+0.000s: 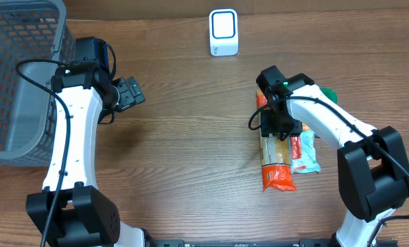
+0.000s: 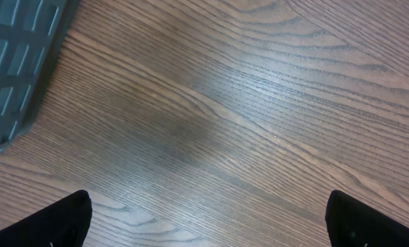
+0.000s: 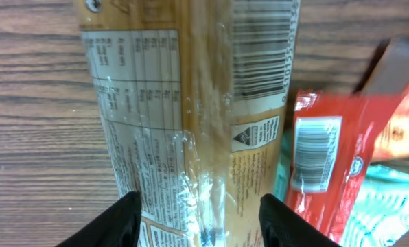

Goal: Scan the item barcode
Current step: 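Carry the spaghetti packet right and lower it beside the jar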

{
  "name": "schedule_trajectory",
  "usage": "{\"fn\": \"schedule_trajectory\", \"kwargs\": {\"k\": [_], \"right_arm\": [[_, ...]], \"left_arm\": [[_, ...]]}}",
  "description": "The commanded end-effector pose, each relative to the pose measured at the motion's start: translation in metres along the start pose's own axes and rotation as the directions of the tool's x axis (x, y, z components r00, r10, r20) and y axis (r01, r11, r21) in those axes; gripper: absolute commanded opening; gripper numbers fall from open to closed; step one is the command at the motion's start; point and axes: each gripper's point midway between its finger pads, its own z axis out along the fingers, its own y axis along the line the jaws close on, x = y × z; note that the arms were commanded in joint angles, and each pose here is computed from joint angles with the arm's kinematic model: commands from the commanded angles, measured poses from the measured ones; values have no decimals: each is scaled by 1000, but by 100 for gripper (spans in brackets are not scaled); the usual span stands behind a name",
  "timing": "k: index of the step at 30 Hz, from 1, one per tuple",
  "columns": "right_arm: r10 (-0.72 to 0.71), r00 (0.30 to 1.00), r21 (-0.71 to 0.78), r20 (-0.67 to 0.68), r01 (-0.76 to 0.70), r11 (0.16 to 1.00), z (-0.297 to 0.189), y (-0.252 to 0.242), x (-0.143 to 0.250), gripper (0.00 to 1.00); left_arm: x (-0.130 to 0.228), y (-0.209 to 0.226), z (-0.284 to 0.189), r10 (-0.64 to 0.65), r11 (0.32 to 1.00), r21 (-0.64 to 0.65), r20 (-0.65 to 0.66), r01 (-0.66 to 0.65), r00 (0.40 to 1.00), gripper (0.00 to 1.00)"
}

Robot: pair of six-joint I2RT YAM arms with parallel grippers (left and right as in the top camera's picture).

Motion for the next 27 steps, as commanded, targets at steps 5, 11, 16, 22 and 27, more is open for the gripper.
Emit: {"fn": "schedule_trajectory", "kwargs": {"k": [5, 11, 16, 22, 27], "right_arm": [[59, 995, -1, 80, -60, 998, -27, -3, -12, 58], [59, 985, -45, 165, -53, 998, -64, 0, -21, 77], [61, 982, -51, 176, -53, 997, -66, 1, -23, 100], [61, 983, -51, 176, -52, 997, -66, 1, -23, 100], [61, 982, -51, 176, -53, 997, -66, 1, -23, 100]], "left_arm": [[-5, -1, -9, 12, 1000, 3, 32, -12, 999, 100], [-5, -1, -9, 12, 1000, 3, 32, -12, 999, 100], [-5, -1, -9, 12, 1000, 3, 32, -12, 999, 100], [-5, -1, -9, 12, 1000, 3, 32, -12, 999, 100], [-5, -1, -9, 11, 1000, 3, 32, -11, 999, 100]]}}
